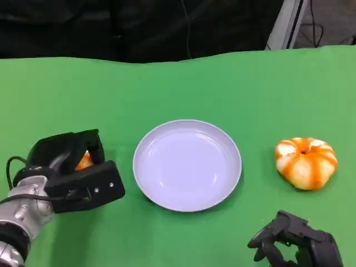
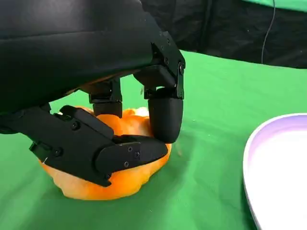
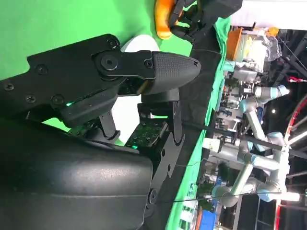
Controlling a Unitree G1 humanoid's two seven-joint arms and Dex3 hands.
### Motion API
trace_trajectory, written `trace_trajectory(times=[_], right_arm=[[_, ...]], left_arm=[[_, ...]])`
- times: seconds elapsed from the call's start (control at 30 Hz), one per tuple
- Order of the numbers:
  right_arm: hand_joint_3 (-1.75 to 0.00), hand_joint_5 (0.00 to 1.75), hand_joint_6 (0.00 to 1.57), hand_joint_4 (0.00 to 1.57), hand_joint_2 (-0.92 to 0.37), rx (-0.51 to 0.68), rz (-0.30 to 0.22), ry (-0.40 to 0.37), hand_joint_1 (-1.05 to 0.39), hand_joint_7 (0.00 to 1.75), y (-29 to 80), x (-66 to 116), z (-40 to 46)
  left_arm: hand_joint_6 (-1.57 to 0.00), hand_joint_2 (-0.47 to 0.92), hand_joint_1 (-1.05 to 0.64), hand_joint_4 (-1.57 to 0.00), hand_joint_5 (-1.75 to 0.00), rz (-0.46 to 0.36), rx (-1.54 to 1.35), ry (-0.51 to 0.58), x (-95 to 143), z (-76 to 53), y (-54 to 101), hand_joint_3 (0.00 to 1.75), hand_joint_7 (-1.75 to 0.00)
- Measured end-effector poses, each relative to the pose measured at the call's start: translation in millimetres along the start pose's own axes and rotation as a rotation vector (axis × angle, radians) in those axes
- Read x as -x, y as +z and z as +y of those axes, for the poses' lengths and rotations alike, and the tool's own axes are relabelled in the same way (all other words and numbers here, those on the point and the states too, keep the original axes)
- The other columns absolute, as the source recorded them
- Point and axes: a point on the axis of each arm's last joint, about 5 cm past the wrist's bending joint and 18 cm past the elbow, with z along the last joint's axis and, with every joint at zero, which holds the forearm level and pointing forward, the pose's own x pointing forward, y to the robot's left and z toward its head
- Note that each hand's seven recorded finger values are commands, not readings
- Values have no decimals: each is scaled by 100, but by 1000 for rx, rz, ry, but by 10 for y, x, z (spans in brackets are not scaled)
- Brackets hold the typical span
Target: Grasp the bread from the table and place it into the plate.
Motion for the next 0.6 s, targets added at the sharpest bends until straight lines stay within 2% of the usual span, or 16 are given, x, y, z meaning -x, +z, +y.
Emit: trace_trajectory(times=[0.13, 0.2, 0.27, 0.37, 0.6], right_arm=[[-42, 154, 91, 85, -92, 0, 0, 0, -69, 117, 1, 0, 0], [-43, 154, 90, 84, -92, 0, 0, 0, -69, 117, 1, 0, 0], [-43, 154, 90, 84, -92, 1, -2, -1, -69, 118, 1, -1, -1], [-43, 154, 89, 84, -92, 1, -4, -2, -68, 118, 0, -6, -3], [-43, 154, 89, 84, -92, 1, -2, -2, -68, 118, -3, -5, -3]], left_arm=[[-67, 61, -13, -81, -175, 0, 0, 0, 0, -1, 0, 80, -175], [-68, 53, -10, -84, -175, -3, 1, 4, 2, -1, 0, 95, -175], [-69, 49, -9, -87, -175, -25, 14, 42, 21, -8, -9, 102, -175], [-70, 46, -8, -88, -175, -52, 22, 94, 45, 5, -32, 105, -175], [-70, 45, -8, -88, -175, -53, 18, 116, 51, 23, -52, 107, -175]])
